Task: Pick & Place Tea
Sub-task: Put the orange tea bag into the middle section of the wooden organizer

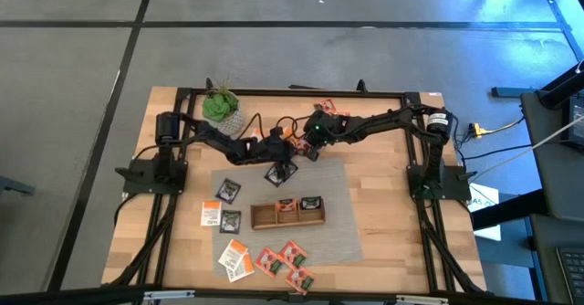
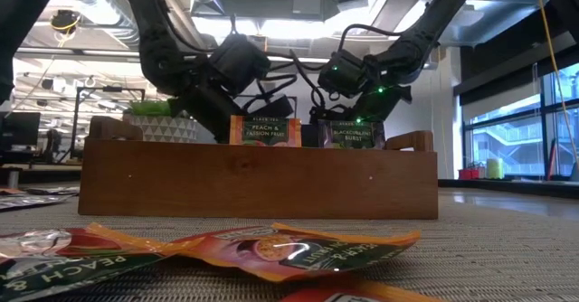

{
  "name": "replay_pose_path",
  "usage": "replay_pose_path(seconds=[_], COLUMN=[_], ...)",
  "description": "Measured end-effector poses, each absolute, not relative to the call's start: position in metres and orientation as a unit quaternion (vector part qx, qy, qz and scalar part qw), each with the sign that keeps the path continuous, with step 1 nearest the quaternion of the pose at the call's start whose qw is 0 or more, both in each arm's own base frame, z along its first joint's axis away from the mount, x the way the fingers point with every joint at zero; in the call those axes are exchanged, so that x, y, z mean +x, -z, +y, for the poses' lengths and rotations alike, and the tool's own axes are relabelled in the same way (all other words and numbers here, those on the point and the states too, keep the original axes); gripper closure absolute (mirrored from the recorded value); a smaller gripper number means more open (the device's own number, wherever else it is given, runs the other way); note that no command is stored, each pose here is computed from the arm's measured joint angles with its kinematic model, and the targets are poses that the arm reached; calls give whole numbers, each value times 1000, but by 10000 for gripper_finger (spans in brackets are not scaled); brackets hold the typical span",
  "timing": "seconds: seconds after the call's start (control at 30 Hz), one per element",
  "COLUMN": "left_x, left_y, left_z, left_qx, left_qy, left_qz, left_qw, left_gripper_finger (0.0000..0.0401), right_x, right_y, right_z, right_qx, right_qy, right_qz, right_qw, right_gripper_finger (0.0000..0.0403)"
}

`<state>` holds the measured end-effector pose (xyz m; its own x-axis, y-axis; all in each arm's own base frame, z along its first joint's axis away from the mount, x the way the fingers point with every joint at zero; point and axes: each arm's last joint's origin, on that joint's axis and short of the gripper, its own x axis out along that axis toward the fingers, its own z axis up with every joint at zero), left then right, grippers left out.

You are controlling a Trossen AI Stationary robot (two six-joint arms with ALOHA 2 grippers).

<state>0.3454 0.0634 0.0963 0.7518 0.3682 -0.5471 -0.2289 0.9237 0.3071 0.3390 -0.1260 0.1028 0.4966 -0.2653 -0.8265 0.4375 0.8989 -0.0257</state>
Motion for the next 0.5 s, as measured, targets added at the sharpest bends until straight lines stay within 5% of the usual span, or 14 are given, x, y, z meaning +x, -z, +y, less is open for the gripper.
replay_pose_path(seconds=[0.5], left_x=[347], left_y=[-96], left_z=[48], left_qx=[172], left_qy=[-148], left_qz=[326], left_qw=[918], left_gripper_finger=[326], right_x=[339], right_y=[-103], right_z=[-127], right_qx=[98], right_qy=[217], right_qz=[456], right_qw=[858], right_gripper_finger=[354])
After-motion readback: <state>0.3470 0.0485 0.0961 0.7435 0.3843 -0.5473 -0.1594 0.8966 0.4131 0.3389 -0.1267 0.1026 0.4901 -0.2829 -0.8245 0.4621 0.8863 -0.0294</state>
